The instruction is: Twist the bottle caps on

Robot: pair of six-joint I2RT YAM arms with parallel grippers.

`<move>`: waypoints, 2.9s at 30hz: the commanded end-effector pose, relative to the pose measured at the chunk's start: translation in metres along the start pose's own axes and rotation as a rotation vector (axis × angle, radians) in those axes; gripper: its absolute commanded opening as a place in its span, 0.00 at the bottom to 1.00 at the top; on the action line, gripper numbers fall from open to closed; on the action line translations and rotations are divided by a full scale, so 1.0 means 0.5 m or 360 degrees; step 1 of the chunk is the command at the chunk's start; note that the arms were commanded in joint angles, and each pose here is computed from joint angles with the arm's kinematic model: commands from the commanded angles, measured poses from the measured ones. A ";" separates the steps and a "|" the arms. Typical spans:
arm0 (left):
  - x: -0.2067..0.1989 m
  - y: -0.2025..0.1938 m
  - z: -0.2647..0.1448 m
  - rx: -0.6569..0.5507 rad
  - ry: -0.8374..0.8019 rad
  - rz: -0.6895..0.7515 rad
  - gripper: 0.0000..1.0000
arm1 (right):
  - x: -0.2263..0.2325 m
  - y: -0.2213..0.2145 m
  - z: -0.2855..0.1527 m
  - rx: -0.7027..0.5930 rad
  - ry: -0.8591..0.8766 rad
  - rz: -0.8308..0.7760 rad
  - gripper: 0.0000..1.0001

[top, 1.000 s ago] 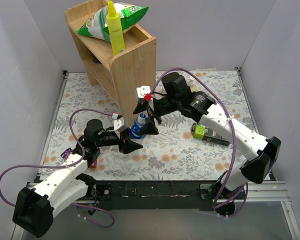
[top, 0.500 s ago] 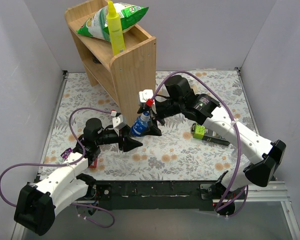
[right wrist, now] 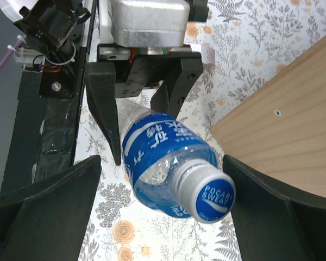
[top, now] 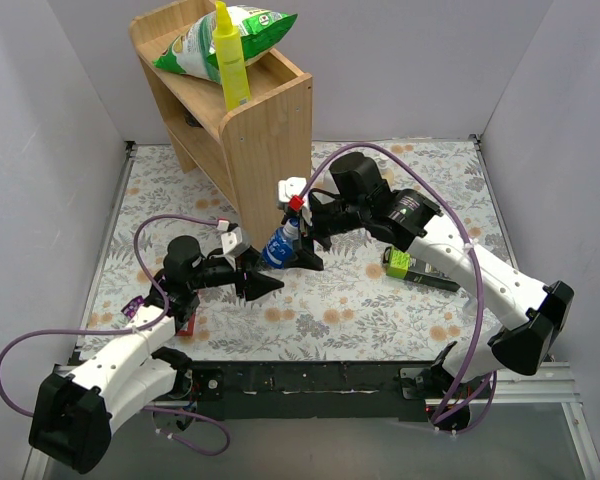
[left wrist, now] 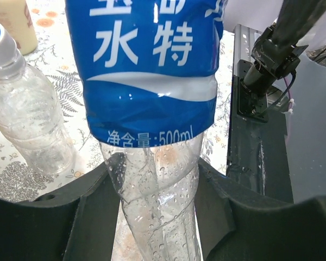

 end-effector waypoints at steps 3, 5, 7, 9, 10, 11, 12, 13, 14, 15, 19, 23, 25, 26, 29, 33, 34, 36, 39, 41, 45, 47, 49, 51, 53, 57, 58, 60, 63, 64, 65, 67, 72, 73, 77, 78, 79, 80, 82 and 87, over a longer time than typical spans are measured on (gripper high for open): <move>0.013 0.032 -0.007 -0.0067 0.0060 0.0129 0.00 | 0.005 -0.006 -0.006 0.0040 -0.0033 0.0087 0.98; 0.015 0.027 -0.008 -0.0051 0.0074 0.0123 0.00 | 0.003 -0.005 -0.010 0.0081 -0.0048 0.0114 0.98; 0.015 0.021 -0.010 -0.0026 0.0068 0.0166 0.00 | -0.005 -0.009 -0.021 0.0134 -0.0093 0.0133 0.98; 0.004 0.000 -0.014 0.0030 0.0028 0.0154 0.00 | -0.016 -0.018 -0.046 0.0204 -0.0134 0.0187 0.98; 0.003 -0.006 -0.015 0.0051 0.0009 0.0203 0.00 | -0.025 -0.021 -0.056 0.0222 -0.0160 0.0191 0.98; -0.005 -0.021 -0.019 0.0098 -0.0013 0.0181 0.00 | -0.030 -0.023 -0.068 0.0238 -0.0176 0.0202 0.98; -0.013 -0.026 -0.020 0.0108 -0.0057 0.0182 0.00 | -0.039 -0.023 -0.090 0.0253 -0.0203 0.0218 0.98; -0.014 -0.029 -0.021 0.0126 -0.0094 0.0263 0.00 | -0.044 -0.023 -0.101 0.0265 -0.0203 0.0167 0.97; -0.030 -0.055 -0.028 0.0206 -0.0144 0.0185 0.00 | -0.047 -0.022 -0.113 0.0271 -0.0202 0.0116 0.97; -0.037 -0.061 -0.029 0.0228 -0.0190 0.0174 0.00 | -0.029 -0.025 -0.123 0.0293 -0.0141 0.0068 0.96; -0.041 -0.059 -0.035 0.0255 -0.0255 0.0290 0.00 | 0.005 -0.039 -0.133 0.0308 0.0048 -0.0316 0.95; -0.038 -0.058 -0.035 0.0276 -0.0301 0.0372 0.00 | 0.018 -0.056 -0.114 0.0362 0.0145 -0.0717 0.89; -0.038 -0.056 -0.033 0.0277 -0.0325 0.0370 0.00 | 0.016 -0.053 -0.105 0.0357 0.0157 -0.0797 0.86; -0.037 -0.052 -0.033 0.0276 -0.0332 0.0380 0.00 | 0.017 -0.049 -0.099 0.0349 0.0174 -0.0846 0.86; -0.035 -0.046 -0.032 0.0273 -0.0342 0.0402 0.00 | 0.024 -0.047 -0.090 0.0353 0.0226 -0.0917 0.83; -0.035 -0.045 -0.032 0.0273 -0.0364 0.0428 0.00 | 0.036 -0.044 -0.080 0.0333 0.0287 -0.0989 0.77; -0.035 -0.045 -0.032 0.0274 -0.0365 0.0429 0.00 | 0.038 -0.046 -0.077 0.0338 0.0304 -0.1000 0.74; -0.035 -0.043 -0.032 0.0269 -0.0367 0.0442 0.00 | 0.049 -0.057 -0.074 0.0368 0.0354 -0.1018 0.72; -0.032 -0.044 -0.031 0.0274 -0.0365 0.0446 0.00 | 0.059 -0.071 -0.069 0.0406 0.0415 -0.1047 0.67; -0.032 -0.042 -0.030 0.0268 -0.0365 0.0457 0.00 | 0.064 -0.077 -0.066 0.0420 0.0449 -0.1085 0.64; -0.031 -0.043 -0.030 0.0272 -0.0367 0.0451 0.00 | 0.065 -0.075 -0.058 0.0414 0.0458 -0.1108 0.58; -0.030 -0.043 -0.029 0.0272 -0.0367 0.0451 0.00 | 0.062 -0.073 -0.052 0.0413 0.0454 -0.1111 0.54; -0.030 -0.043 -0.029 0.0272 -0.0368 0.0451 0.00 | 0.058 -0.073 -0.047 0.0423 0.0448 -0.1107 0.49; -0.029 -0.042 -0.029 0.0271 -0.0368 0.0458 0.00 | 0.054 -0.073 -0.043 0.0429 0.0429 -0.1073 0.44; -0.029 -0.041 -0.028 0.0267 -0.0366 0.0464 0.00 | 0.046 -0.072 -0.034 0.0431 0.0410 -0.1037 0.36; -0.025 -0.045 -0.027 0.0270 -0.0351 0.0459 0.00 | 0.033 -0.075 -0.018 0.0456 0.0351 -0.0813 0.26; -0.022 -0.044 -0.025 0.0268 -0.0343 0.0465 0.00 | 0.031 -0.080 -0.010 0.0473 0.0339 -0.0684 0.22; -0.017 -0.049 -0.025 0.0281 -0.0319 0.0464 0.00 | 0.026 -0.056 -0.007 0.0421 0.0316 -0.0540 0.19; -0.007 -0.059 -0.026 0.0306 -0.0260 0.0472 0.00 | 0.008 -0.032 -0.002 0.0363 0.0305 -0.0127 0.15; -0.001 -0.057 -0.025 0.0302 -0.0236 0.0488 0.00 | -0.004 -0.035 0.009 0.0371 0.0313 0.0004 0.14; 0.001 -0.061 -0.025 0.0310 -0.0220 0.0487 0.00 | -0.016 -0.033 0.003 0.0365 0.0284 0.0230 0.13; 0.018 -0.064 -0.026 0.0323 -0.0125 0.0514 0.00 | -0.026 -0.028 0.014 0.0353 0.0337 0.0474 0.10; 0.043 -0.069 -0.030 0.0355 0.0057 0.0470 0.00 | -0.011 -0.044 0.034 0.0409 0.0361 0.1012 0.07; 0.047 -0.067 -0.032 0.0364 0.0086 0.0468 0.00 | -0.012 -0.045 0.032 0.0417 0.0330 0.1044 0.06; 0.034 -0.084 -0.042 0.0408 0.0079 0.0418 0.00 | -0.043 -0.020 0.003 0.0370 0.0191 0.0980 0.37; 0.030 -0.086 -0.044 0.0413 0.0068 0.0424 0.00 | -0.049 -0.001 -0.013 0.0321 0.0169 0.0886 0.49; 0.018 -0.097 -0.049 0.0443 0.0032 0.0392 0.00 | -0.063 0.013 -0.032 0.0271 0.0141 0.0809 0.52; 0.008 -0.099 -0.050 0.0441 -0.0010 0.0379 0.00 | -0.063 0.035 -0.051 0.0222 0.0128 0.0710 0.55; -0.016 -0.110 -0.056 0.0470 -0.0099 0.0336 0.00 | -0.053 0.057 -0.091 0.0156 0.0129 0.0386 0.58; -0.053 -0.090 -0.055 0.0418 -0.0315 0.0330 0.00 | 0.017 -0.025 -0.136 0.0249 0.0219 -0.0328 0.59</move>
Point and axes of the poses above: each gripper's point midway between its finger pads, its own z axis out along the fingers, its own x axis along the line the jaws close on, y = z × x, the point moved 1 cm from there along -z, back along the fingers, and after that the axes turned 15 degrees about z, right-handed, at the moved point
